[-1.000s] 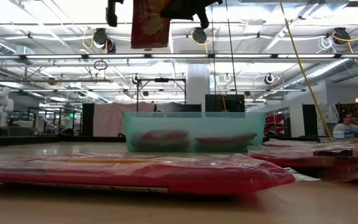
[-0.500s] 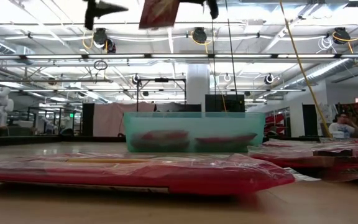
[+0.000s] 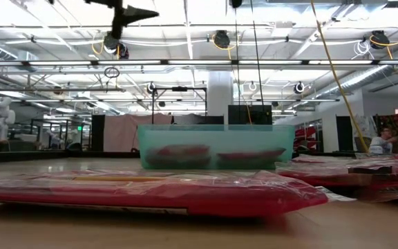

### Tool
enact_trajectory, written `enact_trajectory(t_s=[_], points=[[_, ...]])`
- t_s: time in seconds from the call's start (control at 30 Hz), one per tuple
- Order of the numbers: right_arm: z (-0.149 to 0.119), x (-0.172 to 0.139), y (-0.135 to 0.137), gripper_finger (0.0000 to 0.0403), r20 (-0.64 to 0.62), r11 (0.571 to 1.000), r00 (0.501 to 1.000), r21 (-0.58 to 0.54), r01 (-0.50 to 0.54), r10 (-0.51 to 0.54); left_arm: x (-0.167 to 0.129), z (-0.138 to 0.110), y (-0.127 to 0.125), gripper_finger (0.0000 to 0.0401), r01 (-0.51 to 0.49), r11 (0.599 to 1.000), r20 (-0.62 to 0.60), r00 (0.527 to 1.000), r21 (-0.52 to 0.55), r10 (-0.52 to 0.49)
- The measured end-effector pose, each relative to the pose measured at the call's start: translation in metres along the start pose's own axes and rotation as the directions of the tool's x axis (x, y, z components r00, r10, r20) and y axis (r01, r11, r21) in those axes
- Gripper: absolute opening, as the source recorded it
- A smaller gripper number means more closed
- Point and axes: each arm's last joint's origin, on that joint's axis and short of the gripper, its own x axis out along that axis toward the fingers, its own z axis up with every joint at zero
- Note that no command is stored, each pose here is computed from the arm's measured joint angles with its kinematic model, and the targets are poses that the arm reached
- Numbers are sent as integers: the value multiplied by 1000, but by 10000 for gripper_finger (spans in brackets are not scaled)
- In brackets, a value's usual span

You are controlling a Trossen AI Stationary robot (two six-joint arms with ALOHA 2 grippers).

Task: Sort popcorn bags into baskets
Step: Put the red popcorn bag into the green bin

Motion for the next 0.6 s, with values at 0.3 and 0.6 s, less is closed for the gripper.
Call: enact_trajectory(t_s=[0.3,0.6], points=[[-11,-1,-4,5,134,983,983,118,-142,126,28,9,-4,249,245,969,177,953,26,-246],[-36,-11,-23,6,286,938,941,240,-252,179,33,13,-6,167,297,948,260,913,112,-316]])
